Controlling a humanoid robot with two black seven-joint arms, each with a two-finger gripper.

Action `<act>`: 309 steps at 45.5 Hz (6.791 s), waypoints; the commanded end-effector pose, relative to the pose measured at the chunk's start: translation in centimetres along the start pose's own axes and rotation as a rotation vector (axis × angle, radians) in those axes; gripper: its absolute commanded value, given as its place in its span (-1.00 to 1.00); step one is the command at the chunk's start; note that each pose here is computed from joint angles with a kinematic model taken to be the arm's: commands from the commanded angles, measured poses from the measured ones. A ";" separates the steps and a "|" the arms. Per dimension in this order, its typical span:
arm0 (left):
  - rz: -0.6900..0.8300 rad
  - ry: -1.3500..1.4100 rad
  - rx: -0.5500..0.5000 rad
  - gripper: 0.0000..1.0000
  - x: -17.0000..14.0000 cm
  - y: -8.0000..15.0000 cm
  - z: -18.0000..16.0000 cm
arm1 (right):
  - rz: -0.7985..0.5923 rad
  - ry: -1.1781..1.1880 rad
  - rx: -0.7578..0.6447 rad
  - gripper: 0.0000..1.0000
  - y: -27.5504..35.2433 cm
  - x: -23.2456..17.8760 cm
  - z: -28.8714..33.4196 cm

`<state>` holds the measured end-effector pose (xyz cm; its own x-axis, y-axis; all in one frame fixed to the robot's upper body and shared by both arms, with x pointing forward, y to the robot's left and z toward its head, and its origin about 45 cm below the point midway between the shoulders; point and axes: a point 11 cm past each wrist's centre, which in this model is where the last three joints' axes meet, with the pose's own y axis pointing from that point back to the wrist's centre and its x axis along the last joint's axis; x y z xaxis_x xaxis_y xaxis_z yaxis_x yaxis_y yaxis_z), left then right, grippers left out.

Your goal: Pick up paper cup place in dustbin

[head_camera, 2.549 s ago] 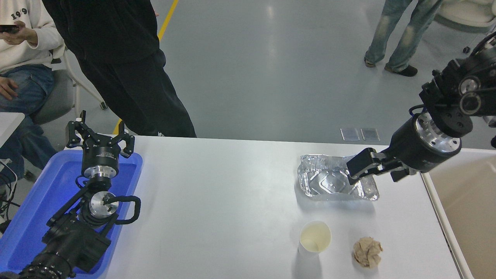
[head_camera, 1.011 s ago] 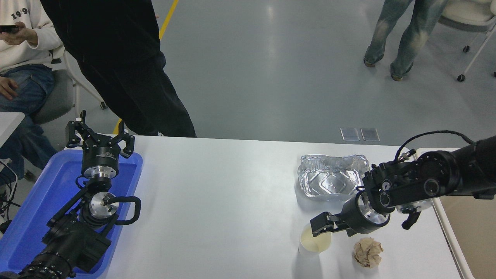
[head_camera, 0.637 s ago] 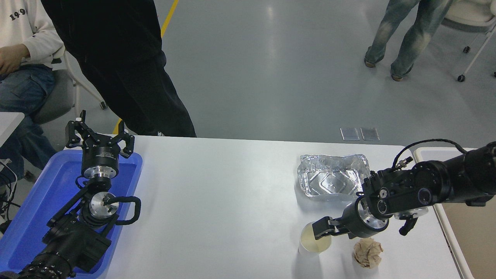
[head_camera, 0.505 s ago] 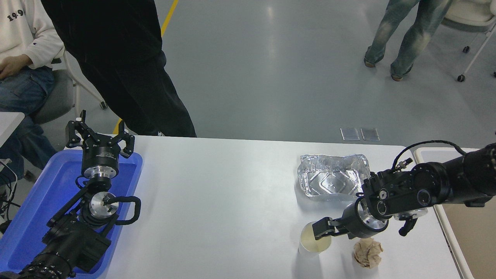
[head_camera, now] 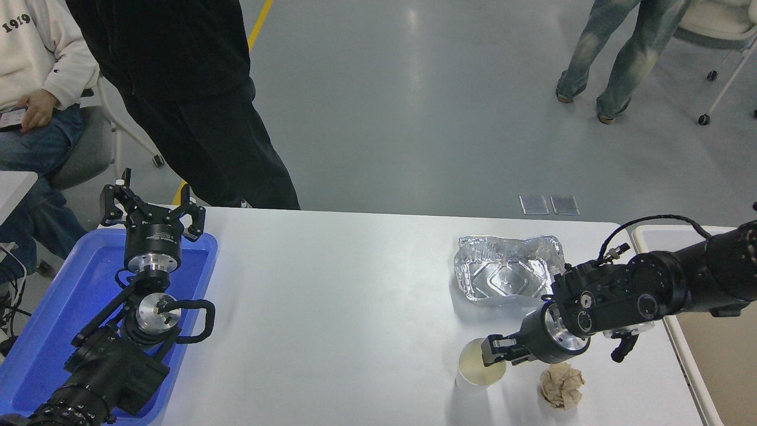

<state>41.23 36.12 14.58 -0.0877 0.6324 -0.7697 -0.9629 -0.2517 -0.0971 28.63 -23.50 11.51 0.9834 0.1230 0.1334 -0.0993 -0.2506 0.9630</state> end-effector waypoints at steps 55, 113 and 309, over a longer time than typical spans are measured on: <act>0.000 -0.001 0.001 0.98 0.0 0.0 0.0 | 0.070 0.043 -0.058 -1.00 28.4 6.3 -2.8; 0.000 -0.001 0.001 0.98 0.0 0.0 0.0 | 1.239 -1.069 0.034 -1.00 37.3 3.9 22.1; -0.001 -0.003 0.002 0.98 0.0 0.0 0.0 | 0.670 -0.569 -0.127 1.00 20.7 3.2 17.7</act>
<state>41.23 36.12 14.57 -0.0872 0.6342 -0.7683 -0.9634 -0.2499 -0.0969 32.73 -46.15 25.44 0.5592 -0.6463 0.5192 -0.6742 0.0100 0.7385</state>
